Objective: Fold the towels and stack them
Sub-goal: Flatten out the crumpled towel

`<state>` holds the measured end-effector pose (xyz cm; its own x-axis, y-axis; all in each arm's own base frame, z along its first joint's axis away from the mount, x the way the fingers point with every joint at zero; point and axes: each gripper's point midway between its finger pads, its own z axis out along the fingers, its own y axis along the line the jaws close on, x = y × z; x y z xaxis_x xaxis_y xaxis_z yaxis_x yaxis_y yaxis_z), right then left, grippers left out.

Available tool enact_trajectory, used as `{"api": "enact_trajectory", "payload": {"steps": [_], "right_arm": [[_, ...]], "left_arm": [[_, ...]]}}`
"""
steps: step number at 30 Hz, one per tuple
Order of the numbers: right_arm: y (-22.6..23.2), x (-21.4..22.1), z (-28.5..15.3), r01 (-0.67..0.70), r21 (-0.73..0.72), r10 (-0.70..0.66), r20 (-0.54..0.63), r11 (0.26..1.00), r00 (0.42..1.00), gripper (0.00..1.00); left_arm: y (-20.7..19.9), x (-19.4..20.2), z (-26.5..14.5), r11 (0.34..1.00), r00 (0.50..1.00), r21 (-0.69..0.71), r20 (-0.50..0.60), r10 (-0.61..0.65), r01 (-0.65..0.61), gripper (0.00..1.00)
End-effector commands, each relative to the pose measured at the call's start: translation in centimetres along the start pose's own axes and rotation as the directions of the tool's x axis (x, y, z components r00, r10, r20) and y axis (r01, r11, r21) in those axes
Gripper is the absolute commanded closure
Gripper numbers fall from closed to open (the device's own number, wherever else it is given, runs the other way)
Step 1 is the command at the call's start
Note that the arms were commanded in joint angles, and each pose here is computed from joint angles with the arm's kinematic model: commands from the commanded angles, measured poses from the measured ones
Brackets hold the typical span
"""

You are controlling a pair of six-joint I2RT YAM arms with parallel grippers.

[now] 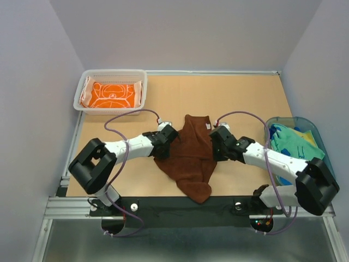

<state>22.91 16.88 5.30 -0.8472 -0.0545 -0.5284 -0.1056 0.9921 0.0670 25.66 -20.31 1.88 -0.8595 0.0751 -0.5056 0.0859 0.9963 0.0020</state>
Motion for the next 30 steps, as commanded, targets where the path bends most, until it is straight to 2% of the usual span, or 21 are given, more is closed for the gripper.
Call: {"api": "enact_trajectory", "payload": {"steps": [1,5,7,12,15,18,23,30], "right_arm": [[-0.3,2.4,-2.2,-0.070,-0.041,0.066,-0.082,0.997,0.994,0.91],[0.4,0.4,-3.5,-0.025,-0.069,0.022,-0.046,0.997,0.999,0.83],[0.8,-1.8,-3.8,-0.006,-0.060,0.006,-0.007,0.998,1.000,0.75],[-0.5,-7.8,-3.2,0.025,-0.002,-0.024,0.073,1.000,0.997,0.62],[0.4,-12.4,-3.5,0.080,-0.030,-0.074,0.169,0.996,0.983,0.61],[1.5,-15.4,-1.8,0.132,-0.045,-0.120,0.205,0.990,0.971,0.61],[3.0,-17.8,2.0,0.153,-0.063,-0.138,0.199,0.986,0.970,0.62],[3.6,-17.7,8.0,0.149,-0.035,-0.143,0.144,0.988,0.979,0.61]], "left_arm": [[-0.4,6.1,-3.4,0.997,0.987,0.076,-0.155,0.038,-0.027,0.65],[-2.9,9.9,-5.9,0.975,0.977,0.223,-0.206,0.064,-0.016,0.64],[-3.8,9.5,-7.1,0.961,0.983,0.276,-0.178,0.043,0.008,0.60],[-2.6,5.2,-8.5,0.965,0.996,0.245,-0.018,-0.092,0.094,0.42],[-2.2,2.4,-8.6,0.955,0.984,0.255,0.051,-0.172,0.154,0.35],[-2.1,-0.2,-7.9,0.942,0.970,0.279,0.100,-0.220,0.185,0.35],[-2.6,-3.0,-6.6,0.953,0.974,0.266,0.135,-0.184,0.143,0.35],[-3.4,-2.7,-3.4,0.974,0.990,0.210,0.093,-0.107,0.086,0.40]]}}
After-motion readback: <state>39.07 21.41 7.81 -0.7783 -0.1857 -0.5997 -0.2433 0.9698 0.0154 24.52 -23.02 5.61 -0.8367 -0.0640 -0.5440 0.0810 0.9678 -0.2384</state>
